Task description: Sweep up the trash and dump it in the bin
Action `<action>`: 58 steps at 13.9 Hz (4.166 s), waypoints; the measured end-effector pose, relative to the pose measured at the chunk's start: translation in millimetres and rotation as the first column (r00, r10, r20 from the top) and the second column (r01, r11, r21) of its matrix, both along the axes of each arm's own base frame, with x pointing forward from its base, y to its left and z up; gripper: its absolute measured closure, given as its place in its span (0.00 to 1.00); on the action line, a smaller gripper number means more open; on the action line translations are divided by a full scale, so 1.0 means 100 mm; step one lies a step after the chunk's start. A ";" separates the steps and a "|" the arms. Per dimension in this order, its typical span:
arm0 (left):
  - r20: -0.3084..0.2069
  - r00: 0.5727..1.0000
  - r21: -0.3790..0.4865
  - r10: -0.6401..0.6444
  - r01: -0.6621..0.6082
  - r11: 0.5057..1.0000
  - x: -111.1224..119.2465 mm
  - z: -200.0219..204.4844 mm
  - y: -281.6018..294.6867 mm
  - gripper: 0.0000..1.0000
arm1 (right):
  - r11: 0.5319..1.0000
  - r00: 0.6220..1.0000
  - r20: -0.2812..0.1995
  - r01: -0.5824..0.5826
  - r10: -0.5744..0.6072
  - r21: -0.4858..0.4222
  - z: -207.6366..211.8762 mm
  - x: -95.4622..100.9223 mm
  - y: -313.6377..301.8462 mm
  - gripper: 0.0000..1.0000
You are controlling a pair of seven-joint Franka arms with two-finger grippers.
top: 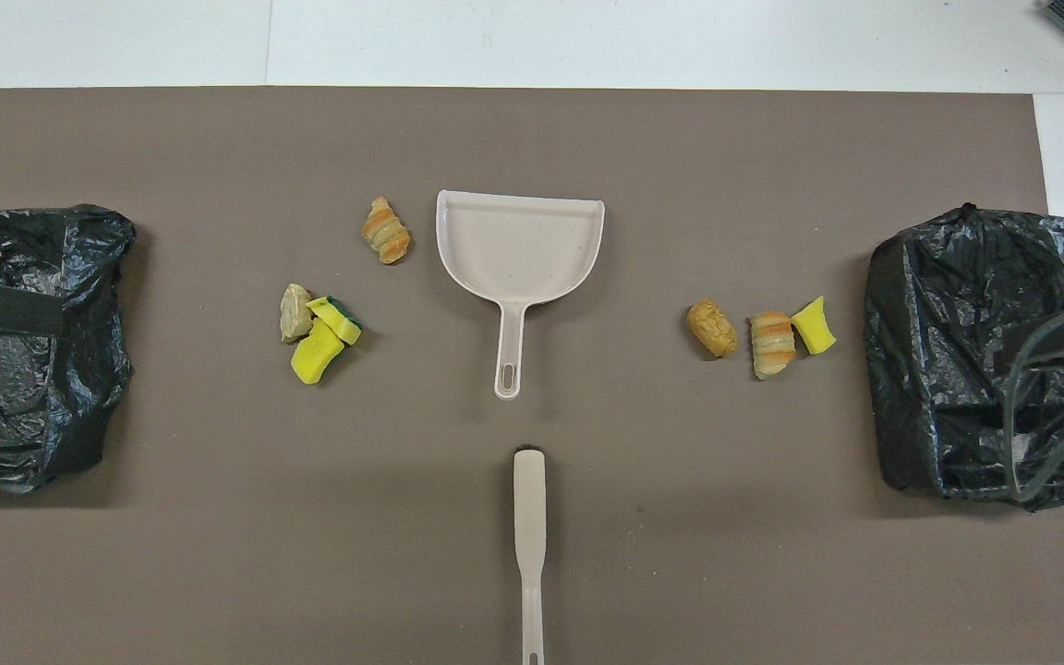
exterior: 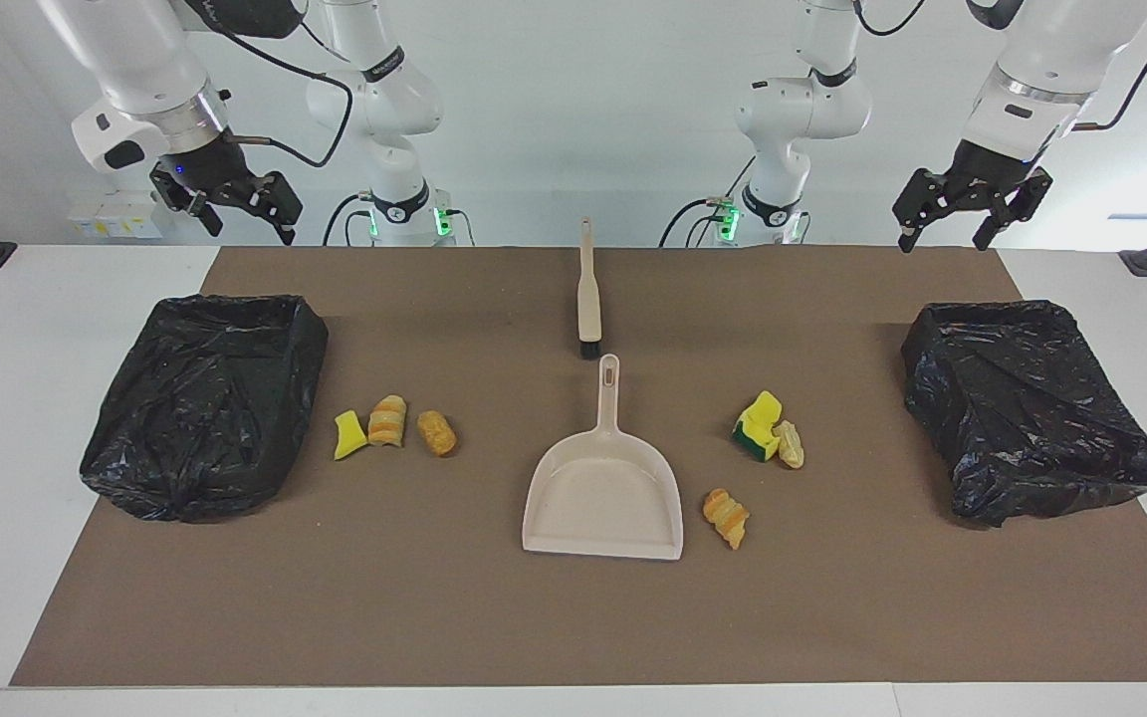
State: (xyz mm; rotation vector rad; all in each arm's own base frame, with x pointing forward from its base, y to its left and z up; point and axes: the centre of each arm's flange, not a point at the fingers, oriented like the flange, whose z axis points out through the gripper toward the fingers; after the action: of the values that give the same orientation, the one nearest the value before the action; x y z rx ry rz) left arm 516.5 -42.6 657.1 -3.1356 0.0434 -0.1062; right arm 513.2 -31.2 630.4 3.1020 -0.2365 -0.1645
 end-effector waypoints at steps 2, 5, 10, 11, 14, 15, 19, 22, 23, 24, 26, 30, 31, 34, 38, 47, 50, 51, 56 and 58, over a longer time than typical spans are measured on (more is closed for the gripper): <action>0.000 1.000 0.000 0.000 0.000 1.000 0.00 0.00 0.00 0.00 | 1.000 1.000 0.001 0.000 0.000 0.000 0.01 0.00 0.00 0.00; 0.000 1.000 0.000 0.000 0.000 1.000 0.00 0.00 0.00 0.00 | 1.000 1.000 0.002 -0.017 0.017 0.000 0.02 -0.01 -0.02 0.00; 0.000 1.000 0.000 0.000 0.000 1.000 0.00 0.00 0.00 0.00 | 0.999 0.999 0.003 -0.042 0.042 0.003 0.02 -0.01 -0.03 0.00; 0.000 1.000 0.000 0.000 0.000 1.000 0.00 0.00 0.00 0.00 | 0.999 0.999 0.004 -0.043 0.043 0.003 0.03 -0.01 -0.02 0.00; 0.000 1.000 0.000 0.000 0.000 1.000 0.00 0.00 0.00 0.00 | 0.999 0.999 0.006 -0.049 0.049 0.003 0.04 -0.02 0.01 0.00; 0.000 1.000 0.000 0.000 0.000 1.000 0.00 0.00 0.00 0.00 | 0.999 0.999 0.007 -0.050 0.050 0.003 0.04 -0.02 0.02 0.00; 0.000 1.000 0.000 0.000 0.000 1.000 0.00 0.00 0.00 0.00 | 0.999 0.999 0.008 -0.051 0.051 0.003 0.05 -0.02 0.02 0.00; 0.000 1.000 0.000 0.000 0.000 1.000 0.00 0.00 0.00 0.00 | 0.999 0.999 0.008 -0.051 0.051 0.003 0.05 -0.02 0.02 0.00; 0.000 1.000 0.000 0.000 0.000 1.000 0.00 0.00 0.00 0.00 | 0.999 0.999 0.008 -0.051 0.051 0.003 0.05 -0.02 0.02 0.00; 0.000 1.000 0.000 0.000 0.000 1.000 0.00 0.00 0.00 0.00 | 0.999 0.999 0.008 -0.051 0.051 0.003 0.05 -0.02 0.02 0.00; 0.000 1.000 0.000 0.000 0.000 1.000 0.00 0.00 0.00 0.00 | 0.999 0.999 0.008 -0.051 0.051 0.003 0.05 -0.02 0.02 0.00; 0.000 1.000 0.000 0.000 0.000 1.000 0.00 0.00 0.00 0.00 | 0.999 0.999 0.008 -0.052 0.052 0.003 0.05 -0.02 0.02 0.00; 0.000 1.000 0.000 0.000 0.000 1.000 0.00 0.00 0.00 0.00 | 0.999 0.999 0.008 -0.052 0.052 0.003 0.05 -0.02 0.03 0.00; 0.000 1.000 0.000 0.000 0.000 1.000 0.00 0.00 0.00 0.00 | 0.999 0.999 0.008 -0.053 0.053 0.003 0.05 -0.02 0.03 0.00; 0.000 1.000 0.000 0.000 0.000 1.000 0.00 0.00 0.00 0.00 | 0.999 0.999 0.008 -0.053 0.053 0.003 0.05 -0.02 0.03 0.00; 0.000 1.000 0.000 0.000 0.000 1.000 0.00 0.00 0.00 0.00 | 0.998 0.998 0.008 -0.055 0.055 0.003 0.05 -0.02 0.04 0.00; 0.000 1.000 0.000 0.000 0.000 1.000 0.00 0.00 0.00 0.00 | 0.998 0.998 0.008 -0.056 0.056 0.002 0.05 -0.02 0.05 0.00; 0.000 1.000 0.000 0.000 0.000 1.000 0.00 0.00 0.00 0.00 | 0.998 0.998 0.008 -0.059 0.059 0.003 0.05 -0.02 0.05 0.00; 0.000 1.000 0.000 0.000 0.000 1.000 0.00 0.00 0.00 0.00 | 0.996 0.995 0.023 -0.092 0.092 0.002 0.04 0.00 0.19 0.00; 0.000 1.000 0.000 0.000 0.000 1.000 0.00 0.00 0.00 0.00 | 0.993 0.992 0.022 -0.121 0.121 0.003 -0.01 0.02 0.34 0.00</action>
State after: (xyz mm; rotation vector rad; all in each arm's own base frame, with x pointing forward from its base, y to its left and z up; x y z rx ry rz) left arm 516.5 -42.6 657.1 -3.1356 0.0434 -0.1062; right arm 515.2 2.7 629.8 3.1118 -0.0480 -0.1286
